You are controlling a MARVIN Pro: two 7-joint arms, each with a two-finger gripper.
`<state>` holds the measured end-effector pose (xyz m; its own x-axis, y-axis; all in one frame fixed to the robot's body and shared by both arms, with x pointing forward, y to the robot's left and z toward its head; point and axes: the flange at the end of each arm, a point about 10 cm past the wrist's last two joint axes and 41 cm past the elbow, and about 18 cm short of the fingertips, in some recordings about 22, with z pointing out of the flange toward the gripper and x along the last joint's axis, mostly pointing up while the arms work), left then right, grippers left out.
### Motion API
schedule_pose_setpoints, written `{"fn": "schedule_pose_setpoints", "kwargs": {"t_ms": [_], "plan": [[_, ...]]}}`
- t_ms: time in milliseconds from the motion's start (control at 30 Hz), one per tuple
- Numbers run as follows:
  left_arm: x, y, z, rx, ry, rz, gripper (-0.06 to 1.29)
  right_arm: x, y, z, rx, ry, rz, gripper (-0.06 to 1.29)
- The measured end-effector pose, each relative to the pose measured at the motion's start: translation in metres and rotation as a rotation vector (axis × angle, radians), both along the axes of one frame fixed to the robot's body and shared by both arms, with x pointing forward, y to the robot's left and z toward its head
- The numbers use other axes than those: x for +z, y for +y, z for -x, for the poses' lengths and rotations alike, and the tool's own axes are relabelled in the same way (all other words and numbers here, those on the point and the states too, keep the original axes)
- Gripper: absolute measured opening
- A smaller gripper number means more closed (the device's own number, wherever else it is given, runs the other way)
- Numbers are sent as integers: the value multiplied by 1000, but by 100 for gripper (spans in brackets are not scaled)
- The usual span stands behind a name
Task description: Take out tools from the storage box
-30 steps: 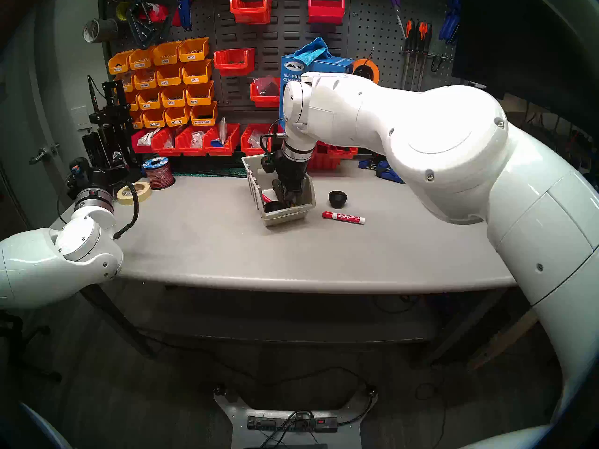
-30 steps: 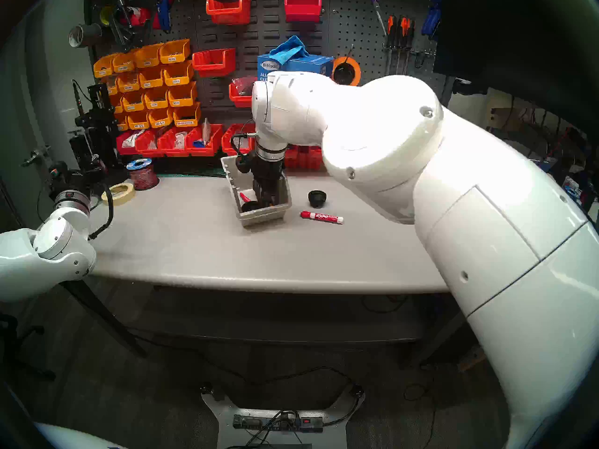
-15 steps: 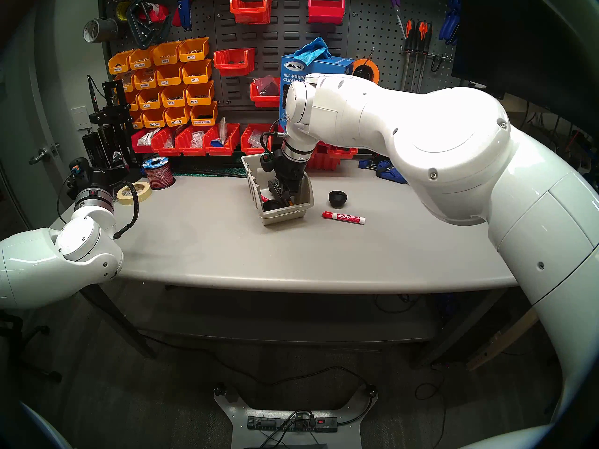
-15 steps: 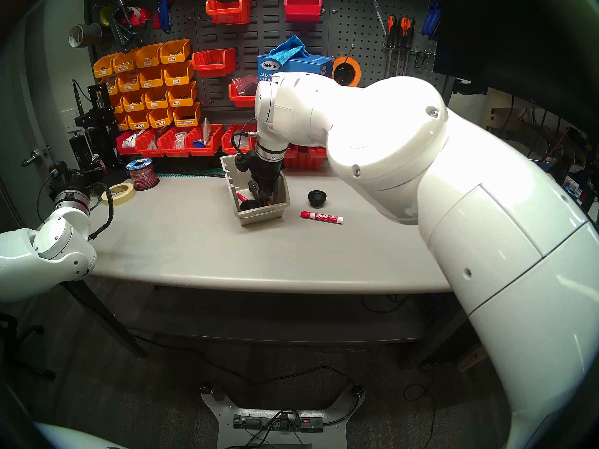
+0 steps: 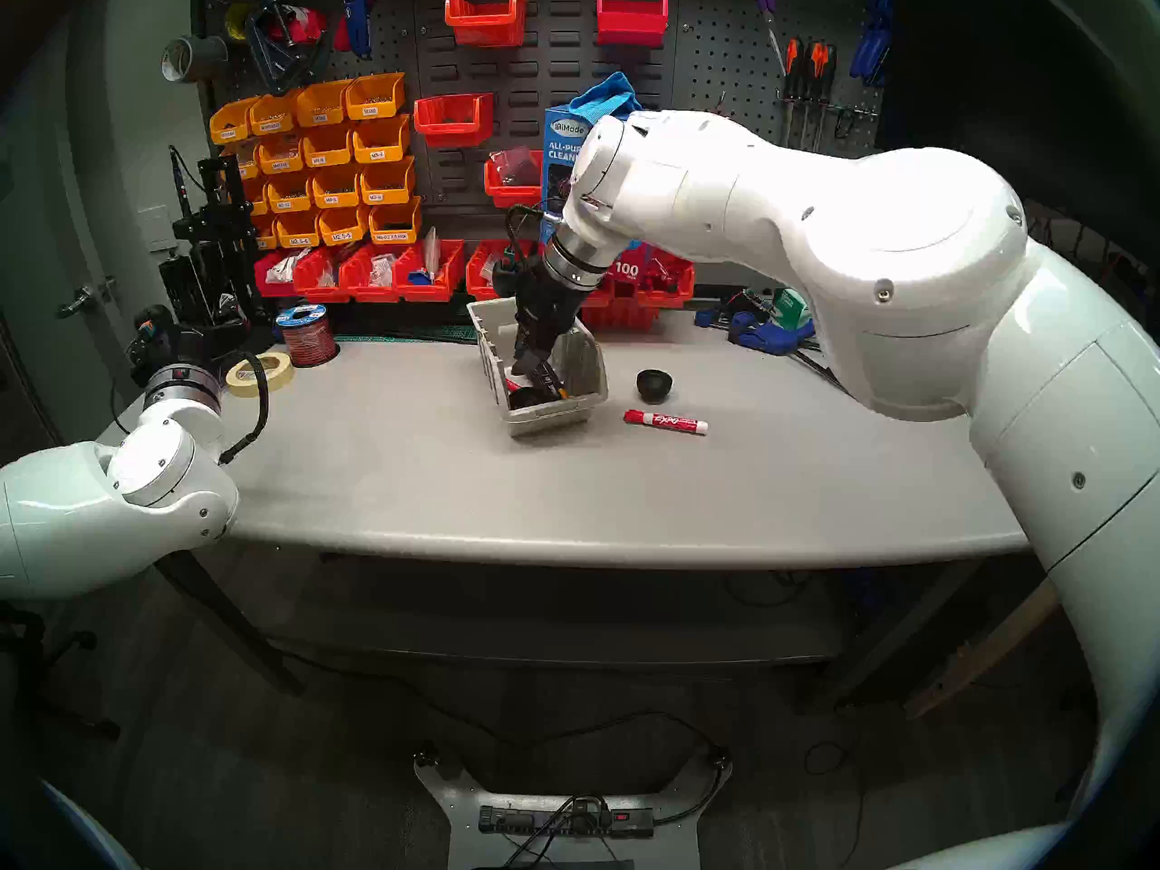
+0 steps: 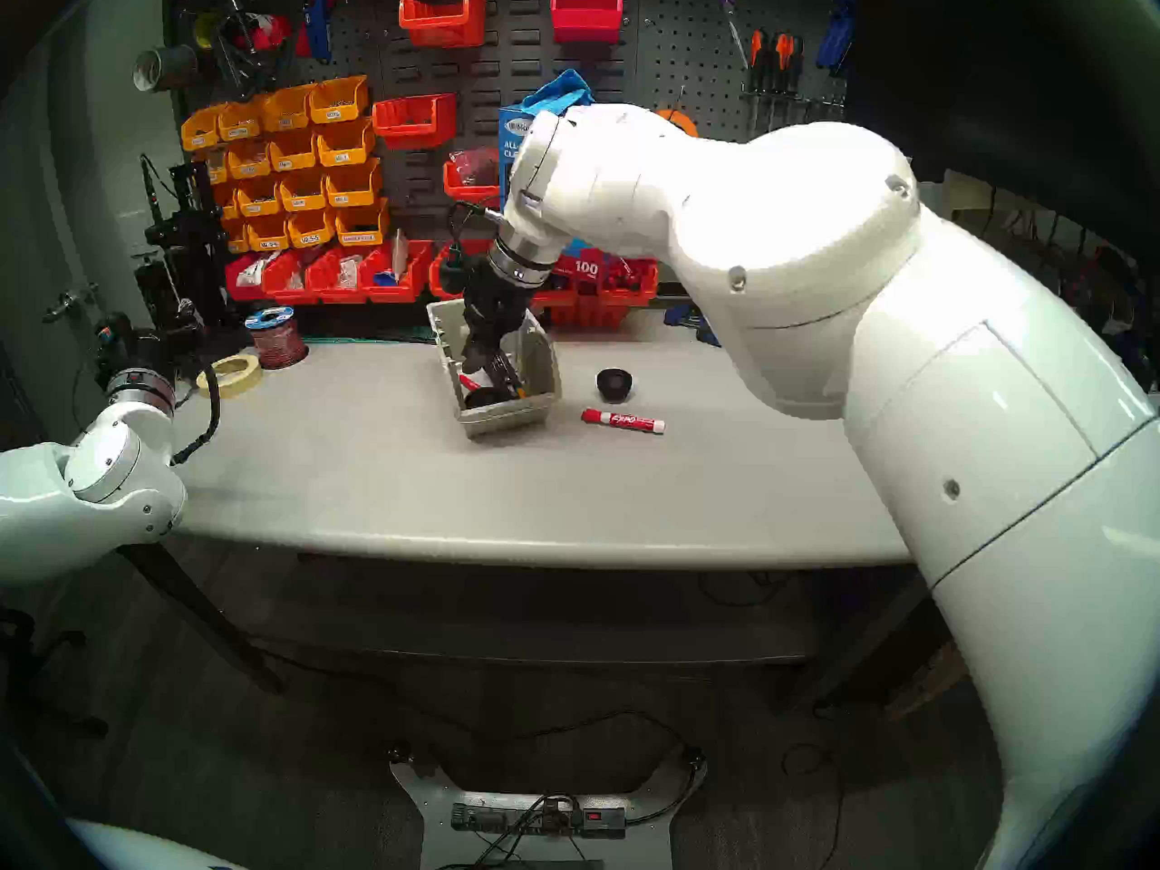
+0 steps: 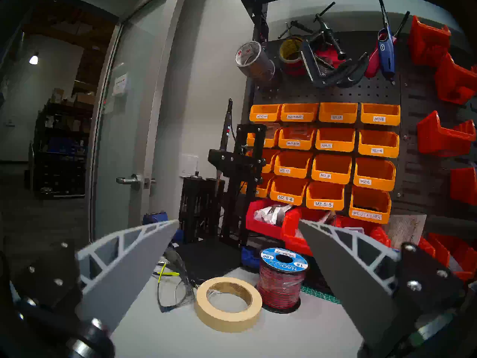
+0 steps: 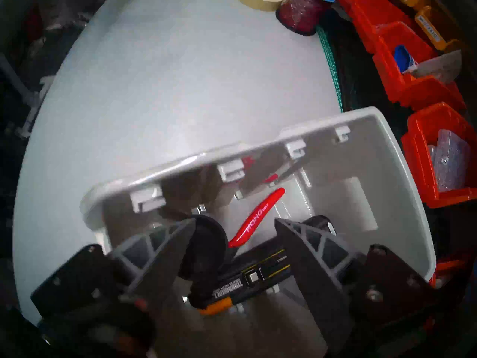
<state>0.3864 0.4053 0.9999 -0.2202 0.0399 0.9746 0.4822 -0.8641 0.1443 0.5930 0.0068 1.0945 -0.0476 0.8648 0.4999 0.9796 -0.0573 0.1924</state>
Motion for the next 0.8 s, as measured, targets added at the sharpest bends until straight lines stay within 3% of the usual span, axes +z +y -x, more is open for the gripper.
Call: {"fn": "schedule_pose_setpoints", "kwargs": {"t_ms": [200, 367, 667, 800], "plan": [[0, 0, 0, 0, 0, 0, 126, -1, -4, 0, -62, 53, -18, 82], [0, 0, 0, 0, 0, 0, 126, -22, -6, 0, -127, 105, -6, 82], [0, 0, 0, 0, 0, 0, 126, -45, -7, -3, -176, 62, 27, 75], [0, 0, 0, 0, 0, 0, 126, -48, -10, -5, -189, 28, 51, 82]]}}
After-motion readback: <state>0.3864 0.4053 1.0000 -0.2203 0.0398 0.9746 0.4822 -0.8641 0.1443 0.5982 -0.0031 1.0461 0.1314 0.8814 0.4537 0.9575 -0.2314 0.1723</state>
